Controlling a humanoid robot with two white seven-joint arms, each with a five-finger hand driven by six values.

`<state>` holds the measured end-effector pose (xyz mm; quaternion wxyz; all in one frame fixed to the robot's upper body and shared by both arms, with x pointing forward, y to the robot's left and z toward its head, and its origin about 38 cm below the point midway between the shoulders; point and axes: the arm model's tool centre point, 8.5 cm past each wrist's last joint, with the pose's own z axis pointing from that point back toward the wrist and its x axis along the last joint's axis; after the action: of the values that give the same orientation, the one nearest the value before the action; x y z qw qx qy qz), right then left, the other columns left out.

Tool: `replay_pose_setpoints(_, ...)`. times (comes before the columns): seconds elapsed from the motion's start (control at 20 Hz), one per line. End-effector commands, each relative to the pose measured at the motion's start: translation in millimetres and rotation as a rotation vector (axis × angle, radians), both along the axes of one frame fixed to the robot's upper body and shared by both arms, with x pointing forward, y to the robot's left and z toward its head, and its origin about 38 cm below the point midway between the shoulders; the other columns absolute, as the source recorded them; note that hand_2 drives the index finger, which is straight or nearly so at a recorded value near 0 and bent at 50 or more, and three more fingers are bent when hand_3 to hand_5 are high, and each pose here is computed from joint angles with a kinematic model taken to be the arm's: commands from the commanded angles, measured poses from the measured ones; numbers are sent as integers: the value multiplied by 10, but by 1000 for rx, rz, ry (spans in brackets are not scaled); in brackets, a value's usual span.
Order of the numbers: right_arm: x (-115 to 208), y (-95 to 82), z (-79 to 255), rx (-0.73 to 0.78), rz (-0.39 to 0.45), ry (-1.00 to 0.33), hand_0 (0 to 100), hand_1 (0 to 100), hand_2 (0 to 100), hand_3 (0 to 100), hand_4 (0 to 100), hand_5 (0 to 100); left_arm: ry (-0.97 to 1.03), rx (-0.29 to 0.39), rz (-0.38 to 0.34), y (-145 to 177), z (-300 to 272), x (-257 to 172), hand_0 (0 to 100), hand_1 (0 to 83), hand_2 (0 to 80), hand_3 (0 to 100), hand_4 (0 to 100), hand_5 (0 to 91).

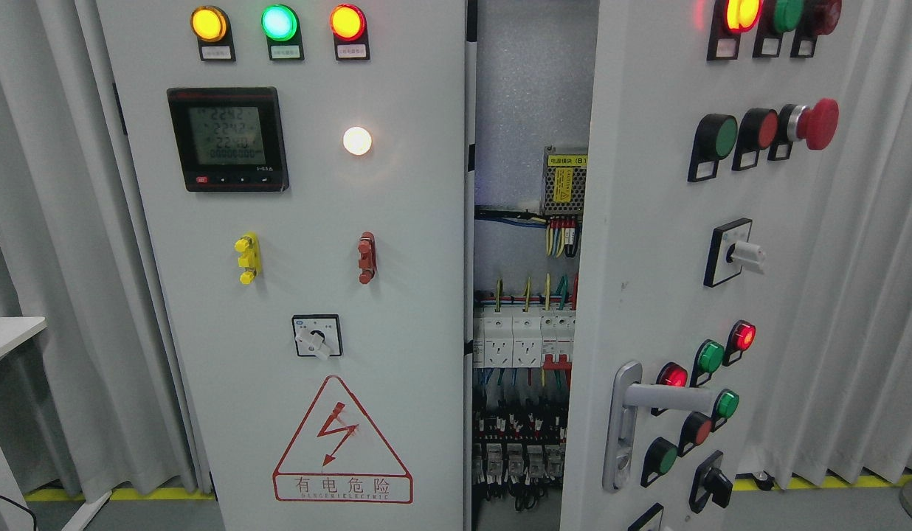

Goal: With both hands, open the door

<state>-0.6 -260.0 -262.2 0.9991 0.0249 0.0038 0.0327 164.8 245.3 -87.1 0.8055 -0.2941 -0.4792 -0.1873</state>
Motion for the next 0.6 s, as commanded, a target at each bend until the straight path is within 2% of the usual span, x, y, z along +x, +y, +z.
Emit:
replay_pose_setpoints(0.0, 107, -34, 6, -6, 1, -11, 218, 0, 0, 0, 0, 0, -548, -54, -182, -4, 1824, 590, 296, 0, 28, 28, 36, 0)
replay_pose_setpoints(0.2, 107, -34, 6, -6, 1, -11, 218, 0, 0, 0, 0, 0, -650, -89, -223, -35, 2181, 679, 296, 0, 28, 28, 36, 0)
replay_pose_setpoints(0.55, 107, -34, 6, -6, 1, -11, 218, 0, 0, 0, 0, 0, -832, -165, -251, -59, 2766, 1057, 296, 0, 28, 28, 37, 0)
